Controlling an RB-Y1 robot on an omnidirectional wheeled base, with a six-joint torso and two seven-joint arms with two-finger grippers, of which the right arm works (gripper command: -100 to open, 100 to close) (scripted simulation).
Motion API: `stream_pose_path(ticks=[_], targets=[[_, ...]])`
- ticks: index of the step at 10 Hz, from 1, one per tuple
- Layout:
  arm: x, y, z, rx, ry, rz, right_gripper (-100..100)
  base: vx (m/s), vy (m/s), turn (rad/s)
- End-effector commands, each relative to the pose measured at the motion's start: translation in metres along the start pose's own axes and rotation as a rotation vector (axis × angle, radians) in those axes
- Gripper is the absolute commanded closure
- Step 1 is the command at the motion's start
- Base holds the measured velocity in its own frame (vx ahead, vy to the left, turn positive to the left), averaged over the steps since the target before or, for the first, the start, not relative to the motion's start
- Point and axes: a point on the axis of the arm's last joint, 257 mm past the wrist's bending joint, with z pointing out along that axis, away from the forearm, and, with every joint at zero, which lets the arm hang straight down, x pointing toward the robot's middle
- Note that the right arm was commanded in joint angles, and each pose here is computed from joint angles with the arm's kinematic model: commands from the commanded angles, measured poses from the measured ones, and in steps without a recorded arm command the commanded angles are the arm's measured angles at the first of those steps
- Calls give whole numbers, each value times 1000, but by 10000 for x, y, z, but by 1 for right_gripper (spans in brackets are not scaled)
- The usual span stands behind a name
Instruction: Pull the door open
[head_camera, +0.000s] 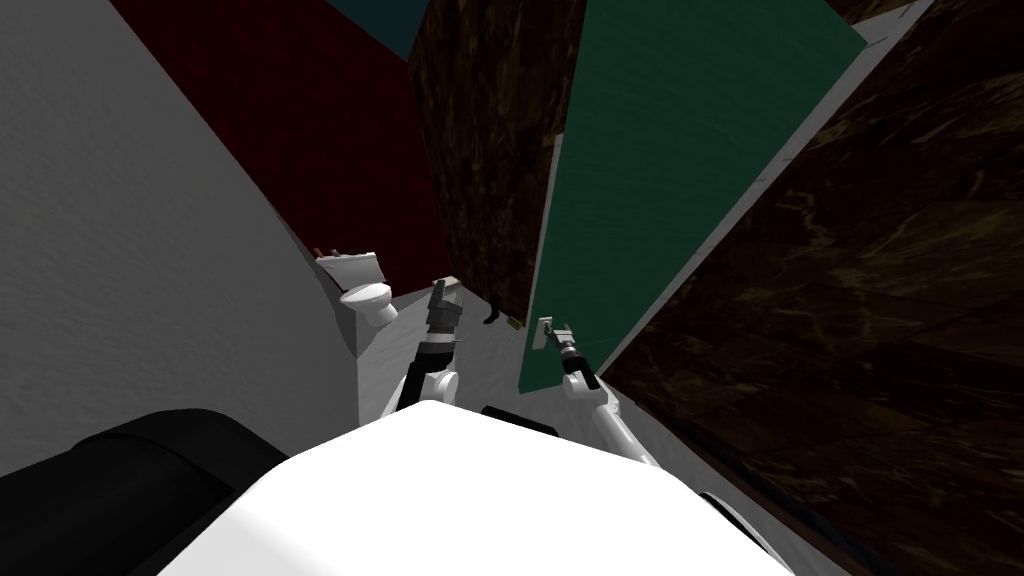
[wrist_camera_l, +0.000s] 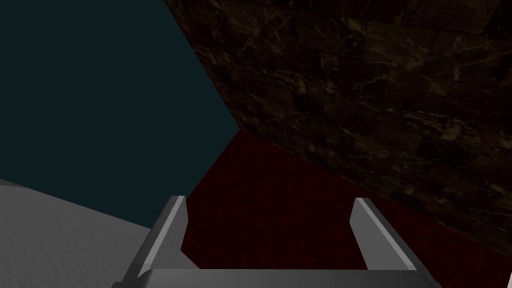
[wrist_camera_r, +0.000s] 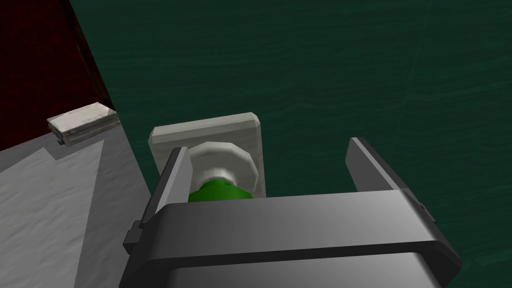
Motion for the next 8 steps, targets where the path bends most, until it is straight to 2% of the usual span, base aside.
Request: stream_pose_path(ticks=[1,2,8], targets=[[-49,360,-54,-46,-21,-24,100,-4,11,14],[-33,113,-72,-13,-6,-5,100,14,38,-117],[-87,231,-151,-30,-10,-11,100,14,17,-47]])
